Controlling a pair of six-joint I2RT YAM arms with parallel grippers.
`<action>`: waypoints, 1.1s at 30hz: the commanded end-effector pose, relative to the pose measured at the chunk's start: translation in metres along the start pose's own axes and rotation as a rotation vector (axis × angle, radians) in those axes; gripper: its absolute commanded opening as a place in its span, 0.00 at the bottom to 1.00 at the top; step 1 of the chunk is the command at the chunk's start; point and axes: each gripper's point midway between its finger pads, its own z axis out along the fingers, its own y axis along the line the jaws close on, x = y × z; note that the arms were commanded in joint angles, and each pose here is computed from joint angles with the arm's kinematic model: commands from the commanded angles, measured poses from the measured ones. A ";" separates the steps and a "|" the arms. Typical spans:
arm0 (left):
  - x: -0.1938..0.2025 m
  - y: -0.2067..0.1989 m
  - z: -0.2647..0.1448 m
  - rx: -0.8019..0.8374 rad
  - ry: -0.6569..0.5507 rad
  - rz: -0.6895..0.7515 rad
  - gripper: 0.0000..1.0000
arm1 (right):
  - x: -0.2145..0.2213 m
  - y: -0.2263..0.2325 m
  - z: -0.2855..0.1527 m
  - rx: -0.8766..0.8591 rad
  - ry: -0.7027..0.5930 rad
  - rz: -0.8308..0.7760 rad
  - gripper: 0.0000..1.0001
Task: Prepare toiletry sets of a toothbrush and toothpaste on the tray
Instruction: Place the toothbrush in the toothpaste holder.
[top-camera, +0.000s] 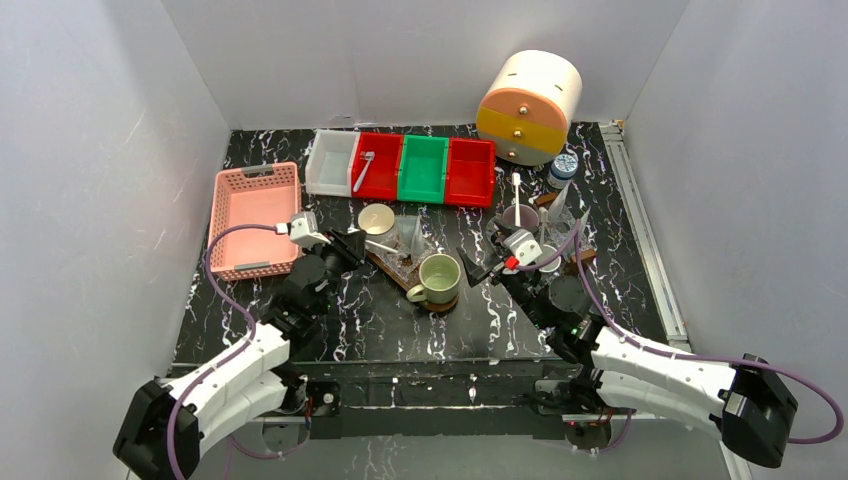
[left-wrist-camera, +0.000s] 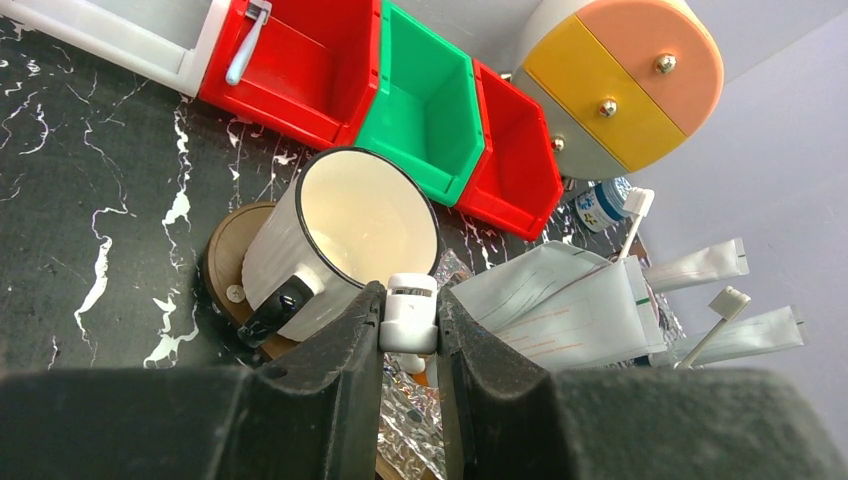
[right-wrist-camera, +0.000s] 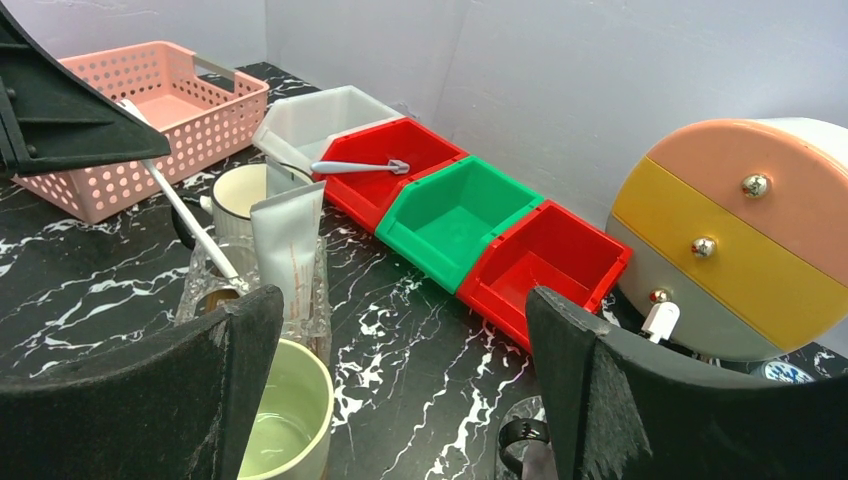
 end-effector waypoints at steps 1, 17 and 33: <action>-0.004 0.000 0.002 0.000 -0.032 -0.017 0.02 | -0.012 -0.003 0.002 0.015 -0.051 0.029 0.99; 0.011 0.000 0.009 0.007 0.009 -0.008 0.11 | -0.011 -0.002 0.002 0.011 -0.054 0.035 0.99; 0.005 0.002 0.004 -0.009 0.001 -0.009 0.41 | -0.014 -0.003 0.000 0.009 -0.064 0.042 0.99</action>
